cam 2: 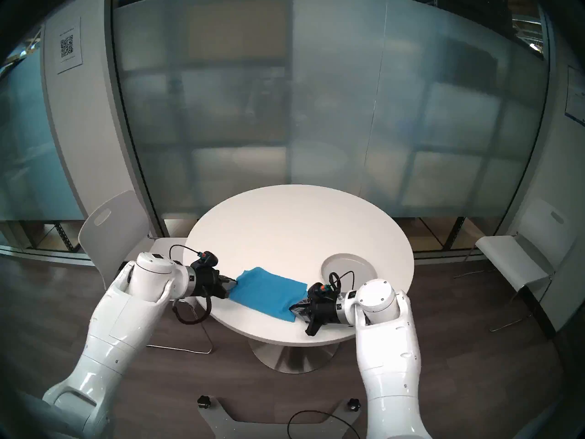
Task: Fold the napkin in half twice and place it beside the plate
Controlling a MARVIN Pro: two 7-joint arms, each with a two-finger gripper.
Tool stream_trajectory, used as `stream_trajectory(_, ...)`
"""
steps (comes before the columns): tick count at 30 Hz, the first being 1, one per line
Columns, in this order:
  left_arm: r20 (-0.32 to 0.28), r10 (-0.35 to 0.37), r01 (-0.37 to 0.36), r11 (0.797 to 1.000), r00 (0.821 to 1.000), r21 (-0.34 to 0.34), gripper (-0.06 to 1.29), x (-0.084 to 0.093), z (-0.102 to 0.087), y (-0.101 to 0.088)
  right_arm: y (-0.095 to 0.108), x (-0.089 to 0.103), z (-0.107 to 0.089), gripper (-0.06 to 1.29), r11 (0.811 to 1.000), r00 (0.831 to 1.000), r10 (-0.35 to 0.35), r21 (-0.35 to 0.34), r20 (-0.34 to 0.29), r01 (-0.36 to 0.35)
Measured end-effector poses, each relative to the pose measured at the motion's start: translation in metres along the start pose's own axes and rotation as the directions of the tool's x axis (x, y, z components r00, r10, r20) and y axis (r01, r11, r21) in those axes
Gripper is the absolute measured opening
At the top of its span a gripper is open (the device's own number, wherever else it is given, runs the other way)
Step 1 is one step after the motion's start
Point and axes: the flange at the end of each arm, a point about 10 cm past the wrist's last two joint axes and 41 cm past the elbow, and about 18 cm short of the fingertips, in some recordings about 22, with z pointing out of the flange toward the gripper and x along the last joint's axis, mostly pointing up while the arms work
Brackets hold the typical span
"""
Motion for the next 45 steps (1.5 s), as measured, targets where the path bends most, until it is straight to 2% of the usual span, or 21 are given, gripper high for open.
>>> stream_trajectory(9, -0.025, -0.023, 0.023, 0.999, 0.999, -0.033, 0.09, 0.013, -0.003, 0.011, -0.001, 0.001, 0.002, 0.28, 1.0, 1.0, -0.002, 0.005, -0.001, 0.002)
stream_trajectory(17, -0.039, -0.052, 0.049, 0.997, 0.998, -0.062, -0.02, 0.024, -0.009, 0.018, -0.002, 0.002, 0.003, 0.28, 1.0, 1.0, -0.002, 0.005, -0.003, 0.002)
stream_trajectory(23, -0.044, -0.067, 0.063, 0.995, 0.997, -0.08, -0.02, 0.029, -0.013, 0.023, -0.002, 0.003, 0.006, 0.28, 1.0, 1.0, -0.003, 0.002, -0.005, 0.003)
stream_trajectory(45, -0.045, -0.09, 0.084, 0.99, 0.995, -0.117, -0.02, 0.031, -0.017, 0.037, 0.0, 0.016, 0.032, 0.28, 1.0, 1.0, -0.012, 0.012, -0.022, 0.013)
